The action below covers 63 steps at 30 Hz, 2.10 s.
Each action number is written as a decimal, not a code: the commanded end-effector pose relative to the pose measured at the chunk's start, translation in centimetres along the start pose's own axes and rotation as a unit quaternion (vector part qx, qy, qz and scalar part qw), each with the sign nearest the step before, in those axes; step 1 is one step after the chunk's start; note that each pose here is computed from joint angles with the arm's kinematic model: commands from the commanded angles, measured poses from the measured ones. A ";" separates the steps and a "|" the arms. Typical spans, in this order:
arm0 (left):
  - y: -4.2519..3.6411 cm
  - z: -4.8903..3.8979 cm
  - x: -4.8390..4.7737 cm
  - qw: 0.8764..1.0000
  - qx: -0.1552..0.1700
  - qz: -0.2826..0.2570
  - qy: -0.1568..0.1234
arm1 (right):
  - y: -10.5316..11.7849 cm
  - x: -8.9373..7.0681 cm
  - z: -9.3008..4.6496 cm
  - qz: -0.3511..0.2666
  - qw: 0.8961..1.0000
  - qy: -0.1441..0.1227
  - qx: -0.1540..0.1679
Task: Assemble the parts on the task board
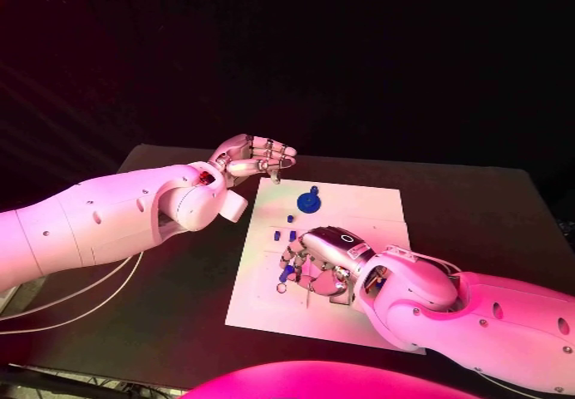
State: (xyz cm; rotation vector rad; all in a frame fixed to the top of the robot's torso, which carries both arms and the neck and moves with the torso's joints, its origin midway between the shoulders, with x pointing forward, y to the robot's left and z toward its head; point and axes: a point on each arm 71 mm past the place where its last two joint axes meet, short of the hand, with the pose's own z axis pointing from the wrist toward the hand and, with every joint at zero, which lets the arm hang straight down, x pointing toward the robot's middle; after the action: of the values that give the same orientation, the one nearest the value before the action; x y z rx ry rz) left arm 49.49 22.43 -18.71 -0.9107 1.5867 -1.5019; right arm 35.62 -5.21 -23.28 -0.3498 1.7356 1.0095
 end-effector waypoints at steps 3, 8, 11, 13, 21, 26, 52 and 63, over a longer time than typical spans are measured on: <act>-0.13 0.06 0.18 1.000 0.003 -0.005 0.006 | 0.1 1.0 0.2 -0.007 1.000 0.006 -0.014; -0.12 0.08 0.22 1.000 0.003 -0.006 0.007 | -0.1 1.6 0.3 -0.008 1.000 0.012 -0.013; -0.12 0.09 0.26 1.000 0.003 -0.006 0.007 | -0.2 1.9 0.4 -0.009 1.000 0.014 -0.012; -0.12 0.10 0.27 1.000 0.003 -0.006 0.007 | -0.3 2.1 0.5 -0.010 1.000 0.015 -0.009; -0.11 0.09 0.22 1.000 0.002 -0.006 0.007 | -0.5 2.5 0.7 -0.016 1.000 0.015 0.002; -0.10 0.08 0.21 1.000 0.002 -0.006 0.008 | -0.7 2.8 0.8 -0.020 0.999 0.025 0.006; -0.09 0.01 0.11 1.000 0.000 -0.006 0.007 | -0.7 3.9 1.3 -0.035 0.998 0.050 0.014; -0.06 0.03 0.11 1.000 -0.001 -0.006 0.009 | -0.6 4.1 1.2 -0.038 0.998 0.054 0.015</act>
State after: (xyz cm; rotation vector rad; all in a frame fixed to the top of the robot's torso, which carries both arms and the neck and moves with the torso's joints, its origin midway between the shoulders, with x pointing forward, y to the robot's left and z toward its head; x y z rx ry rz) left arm 49.50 22.50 -18.75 -0.9147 1.5924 -1.4986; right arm 35.27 -3.72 -27.11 -0.4260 1.8085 0.9397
